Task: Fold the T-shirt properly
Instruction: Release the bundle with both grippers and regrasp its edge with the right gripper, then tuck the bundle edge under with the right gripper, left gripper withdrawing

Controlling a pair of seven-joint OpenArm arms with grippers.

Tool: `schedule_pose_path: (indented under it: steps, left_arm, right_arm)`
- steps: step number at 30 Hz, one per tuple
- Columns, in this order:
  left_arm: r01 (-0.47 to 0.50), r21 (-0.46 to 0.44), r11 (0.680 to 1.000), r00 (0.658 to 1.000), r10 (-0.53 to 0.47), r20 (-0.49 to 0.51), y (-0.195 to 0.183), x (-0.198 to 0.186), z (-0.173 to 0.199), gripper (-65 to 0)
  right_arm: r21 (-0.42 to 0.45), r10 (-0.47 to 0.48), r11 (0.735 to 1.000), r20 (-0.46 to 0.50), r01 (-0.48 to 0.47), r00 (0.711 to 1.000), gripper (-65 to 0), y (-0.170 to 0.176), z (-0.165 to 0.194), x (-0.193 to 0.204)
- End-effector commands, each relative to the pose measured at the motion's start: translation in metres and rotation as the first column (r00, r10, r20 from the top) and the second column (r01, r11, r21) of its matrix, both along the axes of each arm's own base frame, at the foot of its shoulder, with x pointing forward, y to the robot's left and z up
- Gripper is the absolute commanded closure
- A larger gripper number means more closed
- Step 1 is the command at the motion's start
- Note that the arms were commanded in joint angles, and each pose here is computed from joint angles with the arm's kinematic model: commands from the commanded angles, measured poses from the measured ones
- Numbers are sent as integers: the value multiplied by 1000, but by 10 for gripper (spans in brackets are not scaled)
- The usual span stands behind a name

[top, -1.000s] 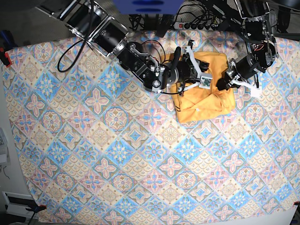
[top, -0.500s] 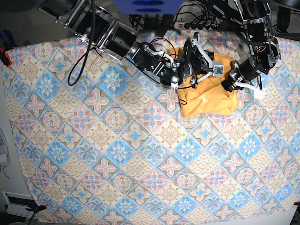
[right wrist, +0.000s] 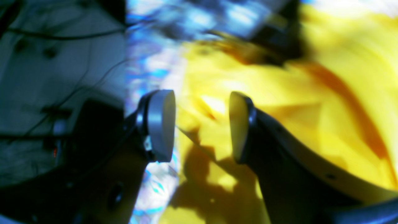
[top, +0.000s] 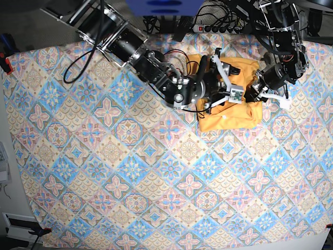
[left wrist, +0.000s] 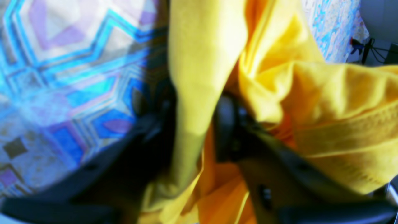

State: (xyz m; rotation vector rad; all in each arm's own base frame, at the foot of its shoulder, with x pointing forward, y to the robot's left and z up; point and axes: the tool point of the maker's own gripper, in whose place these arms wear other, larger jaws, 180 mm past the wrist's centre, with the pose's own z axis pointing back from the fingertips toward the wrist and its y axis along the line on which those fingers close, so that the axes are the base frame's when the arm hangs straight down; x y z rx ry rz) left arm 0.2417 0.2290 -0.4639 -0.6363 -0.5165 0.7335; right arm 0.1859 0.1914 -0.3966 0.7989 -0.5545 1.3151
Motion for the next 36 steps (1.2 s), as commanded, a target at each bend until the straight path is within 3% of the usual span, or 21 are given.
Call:
schedule_pose_path:
  steps: [1, 9, 17, 22, 26, 28, 33, 36]
  left_arm:
    - [1, 3, 1000, 999, -1, 34, 6, 6, 10, -247]
    - [20, 47, 999, 998, -23, 57, 23, -1, 15, -317]
    - [-14, 88, 996, 989, 1, 149, 51, -11, 29, -333]
    - [-86, 14, 996, 977, 82, 195, 61, -15, 40, -333]
    - [-100, -38, 994, 971, 106, 216, 64, -16, 50, -333]
    - [-101, -46, 994, 969, 109, 221, 64, -16, 51, -333]
    - [-101, -53, 993, 969, 111, 220, 61, -16, 50, -333]
    - [-101, -53, 993, 969, 111, 220, 61, -16, 50, -333]
  right_arm:
    - [86, -5, 996, 20, 3, 1000, -271, 12, 26, 5]
    - [126, -173, 978, 39, 167, 984, -271, -35, 37, 37]
    - [127, -409, 906, 27, 403, 912, -271, -99, 33, 87]
    - [35, -443, 895, -42, 444, 896, -271, -117, -5, 86]
    - [33, -458, 886, -81, 462, 885, -270, -117, -19, 90]
    - [33, -455, 888, -92, 459, 886, -251, -115, -22, 87]
    - [42, -343, 937, -86, 347, 935, -126, -80, -19, 65]
    - [74, -264, 960, -84, 270, 961, -106, -48, -8, 50]
